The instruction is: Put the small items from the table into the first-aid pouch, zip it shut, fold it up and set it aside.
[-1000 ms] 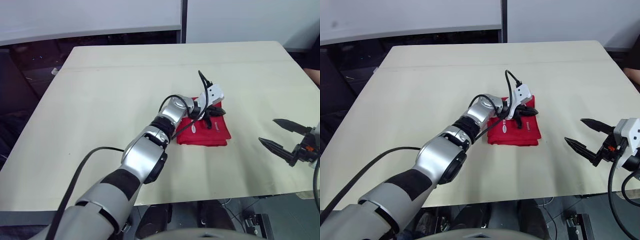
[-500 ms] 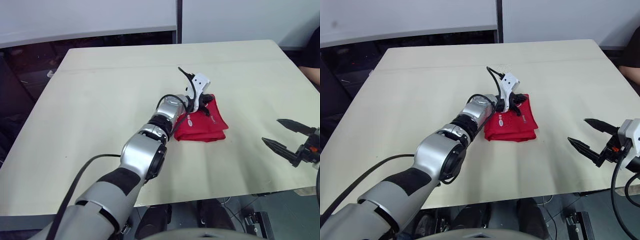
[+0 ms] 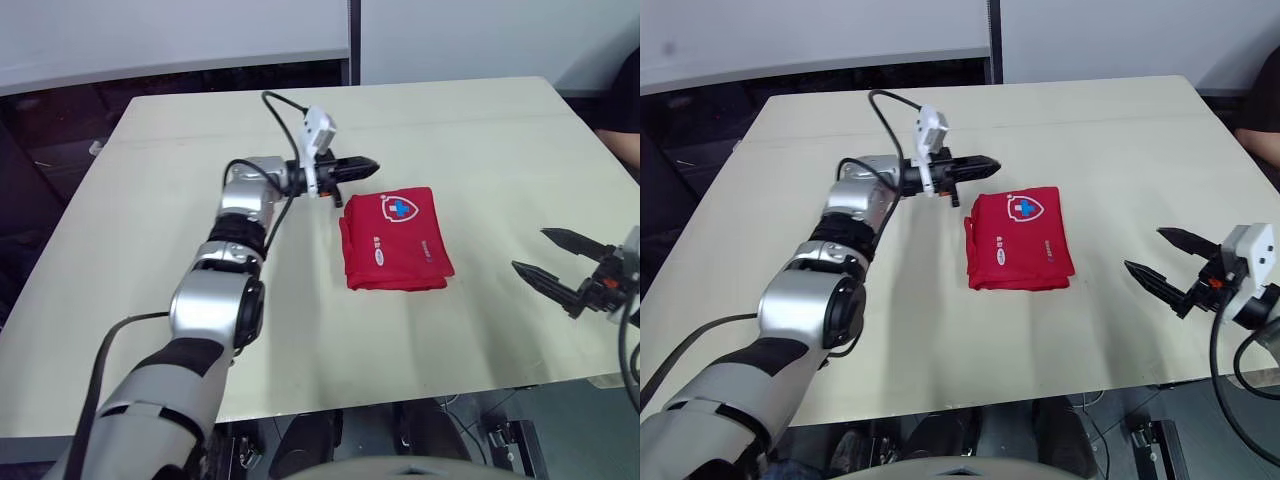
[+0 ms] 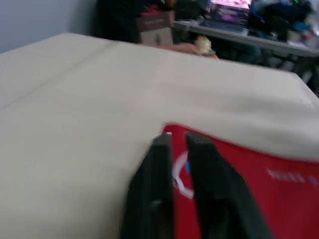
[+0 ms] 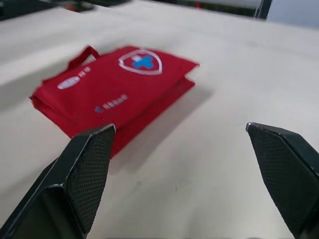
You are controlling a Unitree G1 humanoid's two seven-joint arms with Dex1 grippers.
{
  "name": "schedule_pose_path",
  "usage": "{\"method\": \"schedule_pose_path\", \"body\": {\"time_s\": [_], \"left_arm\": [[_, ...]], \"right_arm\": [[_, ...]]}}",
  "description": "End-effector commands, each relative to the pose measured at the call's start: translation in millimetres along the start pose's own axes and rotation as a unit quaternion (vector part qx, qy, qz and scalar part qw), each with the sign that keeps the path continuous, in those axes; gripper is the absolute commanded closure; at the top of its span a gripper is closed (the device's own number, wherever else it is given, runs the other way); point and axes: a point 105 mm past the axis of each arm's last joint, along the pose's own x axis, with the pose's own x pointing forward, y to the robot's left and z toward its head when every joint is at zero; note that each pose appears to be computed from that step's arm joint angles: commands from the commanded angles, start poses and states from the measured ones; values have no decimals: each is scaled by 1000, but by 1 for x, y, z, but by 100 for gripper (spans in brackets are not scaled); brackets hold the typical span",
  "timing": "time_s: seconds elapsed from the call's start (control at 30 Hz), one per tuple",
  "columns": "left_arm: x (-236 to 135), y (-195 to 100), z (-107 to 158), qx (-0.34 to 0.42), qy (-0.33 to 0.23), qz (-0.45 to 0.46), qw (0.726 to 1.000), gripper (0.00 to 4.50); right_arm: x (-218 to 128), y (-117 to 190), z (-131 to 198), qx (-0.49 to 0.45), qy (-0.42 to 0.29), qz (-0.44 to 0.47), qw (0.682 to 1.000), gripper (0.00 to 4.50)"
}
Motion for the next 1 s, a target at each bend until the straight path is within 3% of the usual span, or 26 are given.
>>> {"method": "schedule_pose_path", "body": {"time_s": [0.03,0.23,0.27,0.4,0.6,0.7,0.8,0.87,0.93,0.97,1.0], "left_arm": [[-39,-35,13,37,7,-92,995,270],[-83,-83,17,47,41,-153,986,29],[-87,-86,17,49,46,-152,986,10],[-104,-95,18,64,70,-139,986,10],[-115,-103,38,75,48,-98,991,10],[-118,-109,40,72,43,-91,992,10],[-120,-112,39,71,50,-84,993,0],[-120,-111,40,73,47,-75,993,0],[-120,-109,41,74,46,-70,994,0],[-120,-109,41,75,46,-69,994,0],[-119,-108,41,75,45,-68,994,0]], "right_arm": [[24,-1,5,43,-15,-7,999,0],[68,4,0,99,28,29,994,0],[74,4,-1,107,32,35,993,0],[97,-1,-10,117,57,46,990,0],[129,8,-26,214,95,98,967,0],[135,13,-43,217,151,100,959,0],[136,24,-45,235,163,128,950,68],[137,28,-39,252,150,139,946,182],[140,26,-34,265,135,131,946,272],[141,24,-32,268,127,124,947,295],[142,20,-30,273,118,114,948,352]]}}
